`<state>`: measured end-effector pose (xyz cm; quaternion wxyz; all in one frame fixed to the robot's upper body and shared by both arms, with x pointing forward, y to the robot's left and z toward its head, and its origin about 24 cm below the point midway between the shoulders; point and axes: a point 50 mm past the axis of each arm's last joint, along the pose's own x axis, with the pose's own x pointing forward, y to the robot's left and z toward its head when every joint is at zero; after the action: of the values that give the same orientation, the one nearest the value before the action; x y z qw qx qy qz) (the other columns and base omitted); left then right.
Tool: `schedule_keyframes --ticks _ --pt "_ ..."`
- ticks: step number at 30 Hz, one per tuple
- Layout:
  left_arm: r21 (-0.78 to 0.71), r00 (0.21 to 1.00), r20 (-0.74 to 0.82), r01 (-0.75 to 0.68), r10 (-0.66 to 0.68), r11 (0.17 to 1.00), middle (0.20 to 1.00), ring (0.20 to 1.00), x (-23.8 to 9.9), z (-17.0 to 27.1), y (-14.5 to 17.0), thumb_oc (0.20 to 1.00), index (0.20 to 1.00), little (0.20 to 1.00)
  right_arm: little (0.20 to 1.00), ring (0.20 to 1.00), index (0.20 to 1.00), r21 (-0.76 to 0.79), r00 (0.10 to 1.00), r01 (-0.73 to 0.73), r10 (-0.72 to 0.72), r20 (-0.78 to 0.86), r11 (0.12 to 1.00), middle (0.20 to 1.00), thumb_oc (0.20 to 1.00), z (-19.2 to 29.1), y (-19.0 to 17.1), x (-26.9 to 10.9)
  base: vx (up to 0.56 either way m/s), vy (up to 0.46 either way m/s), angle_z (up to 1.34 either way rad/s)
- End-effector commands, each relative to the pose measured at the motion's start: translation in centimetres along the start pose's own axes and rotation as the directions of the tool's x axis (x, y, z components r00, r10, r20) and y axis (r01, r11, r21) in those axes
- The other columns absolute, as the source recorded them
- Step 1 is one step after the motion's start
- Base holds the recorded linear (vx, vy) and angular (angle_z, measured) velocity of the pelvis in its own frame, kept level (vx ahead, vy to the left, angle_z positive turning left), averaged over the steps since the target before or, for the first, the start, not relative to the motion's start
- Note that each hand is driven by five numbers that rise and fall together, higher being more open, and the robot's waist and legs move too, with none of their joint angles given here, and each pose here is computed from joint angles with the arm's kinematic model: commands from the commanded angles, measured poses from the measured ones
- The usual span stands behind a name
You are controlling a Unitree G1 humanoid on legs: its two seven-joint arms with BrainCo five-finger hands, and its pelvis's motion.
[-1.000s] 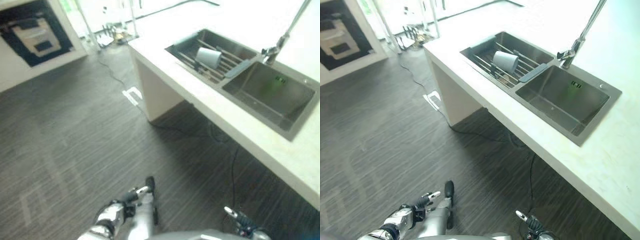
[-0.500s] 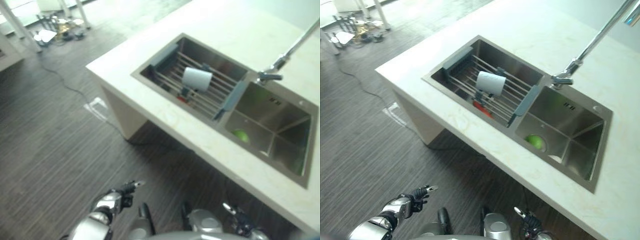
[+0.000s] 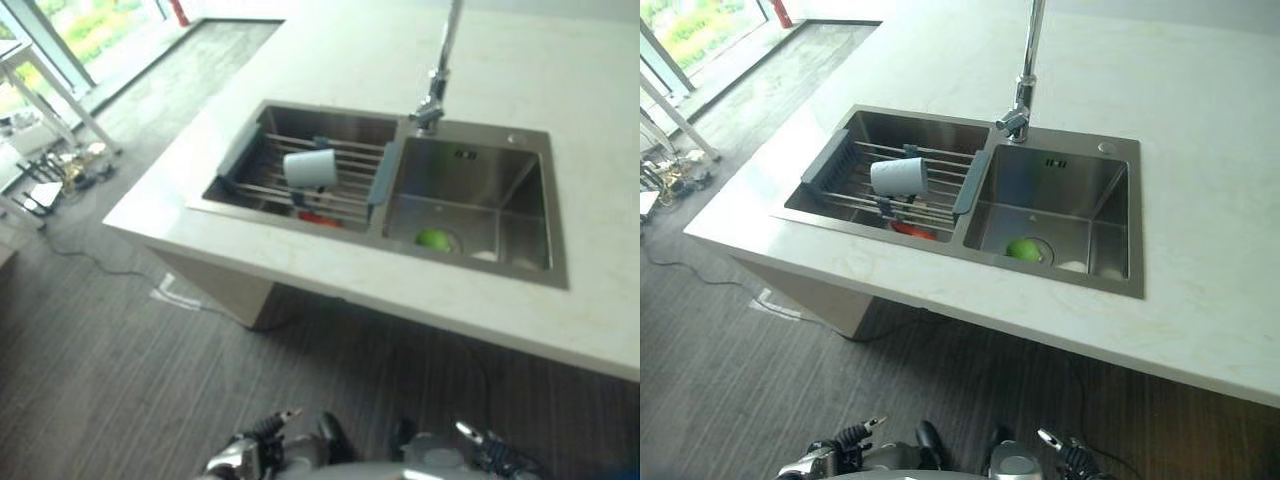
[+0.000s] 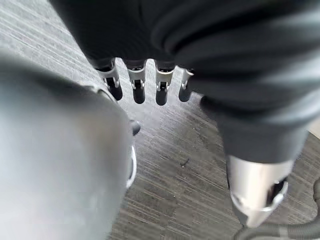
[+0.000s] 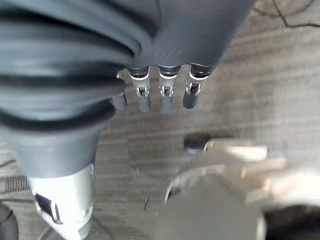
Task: Place the dishes in the dishwasher.
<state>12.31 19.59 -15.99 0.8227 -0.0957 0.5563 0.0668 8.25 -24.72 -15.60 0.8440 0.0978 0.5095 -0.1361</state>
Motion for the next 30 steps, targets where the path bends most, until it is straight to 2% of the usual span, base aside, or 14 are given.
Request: schedule_keyframes --ticks 1,8,14,17,20,23,27,30 --pt "0.015 0.998 0.037 0.047 -0.047 0.999 1.000 1.000 0.2 1.3 -1.1 1.000 1.000 1.000 1.000 1.000 1.000 -0.013 0.999 0.010 -0.009 0.046 1.000 1.000 1.000 0.8 0.0 0.1 0.02 -0.026 0.04" --pt "0.025 0.999 0.022 0.033 -0.033 0.999 1.000 1.000 0.1 1.0 -0.7 1.000 1.000 1.000 1.000 1.000 1.000 -0.018 0.999 0.018 -0.017 0.043 1.000 1.000 1.000 0.7 -0.4 0.0 -0.02 -0.031 0.24" --pt "-0.005 1.000 0.000 0.004 -0.004 1.000 1.000 1.000 -0.1 0.3 0.7 1.000 1.000 1.000 1.000 1.000 1.000 0.030 0.993 0.069 -0.072 0.099 0.997 1.000 1.000 2.6 -2.2 -0.1 0.10 0.372 -0.65" --pt "0.039 1.000 -0.030 0.009 -0.008 0.999 1.000 1.000 0.0 0.2 0.4 1.000 1.000 1.000 1.000 1.000 1.000 0.181 0.983 0.130 -0.150 0.102 0.975 1.000 1.000 2.7 -3.4 -0.4 0.07 0.360 -0.68" --pt "0.059 1.000 -0.010 -0.001 0.002 0.998 1.000 1.000 0.1 1.2 0.3 1.000 1.000 1.000 1.000 1.000 1.000 0.215 0.983 0.137 -0.159 0.089 0.967 1.000 1.000 2.2 -4.0 -0.6 0.05 0.238 -0.12" --pt "-0.041 1.000 -0.016 -0.015 0.015 0.999 1.000 1.000 0.0 1.5 0.8 1.000 1.000 1.000 1.000 1.000 1.000 0.211 0.987 0.157 -0.163 0.009 0.965 1.000 1.000 0.9 -3.7 -0.6 0.05 0.149 -0.47" --pt "-0.244 0.993 -0.100 0.034 -0.060 0.969 1.000 1.000 -0.2 -0.1 1.1 1.000 1.000 1.000 1.000 1.000 1.000 0.240 0.981 0.177 -0.190 0.031 0.954 1.000 1.000 1.0 -3.6 -0.5 0.03 0.036 -0.25" --pt "-0.358 0.996 -0.037 0.065 -0.084 0.931 1.000 1.000 -0.5 0.2 2.3 1.000 1.000 1.000 1.000 1.000 1.000 0.211 0.978 0.183 -0.199 0.055 0.960 1.000 1.000 1.6 -4.5 -0.8 0.04 0.048 -0.14"
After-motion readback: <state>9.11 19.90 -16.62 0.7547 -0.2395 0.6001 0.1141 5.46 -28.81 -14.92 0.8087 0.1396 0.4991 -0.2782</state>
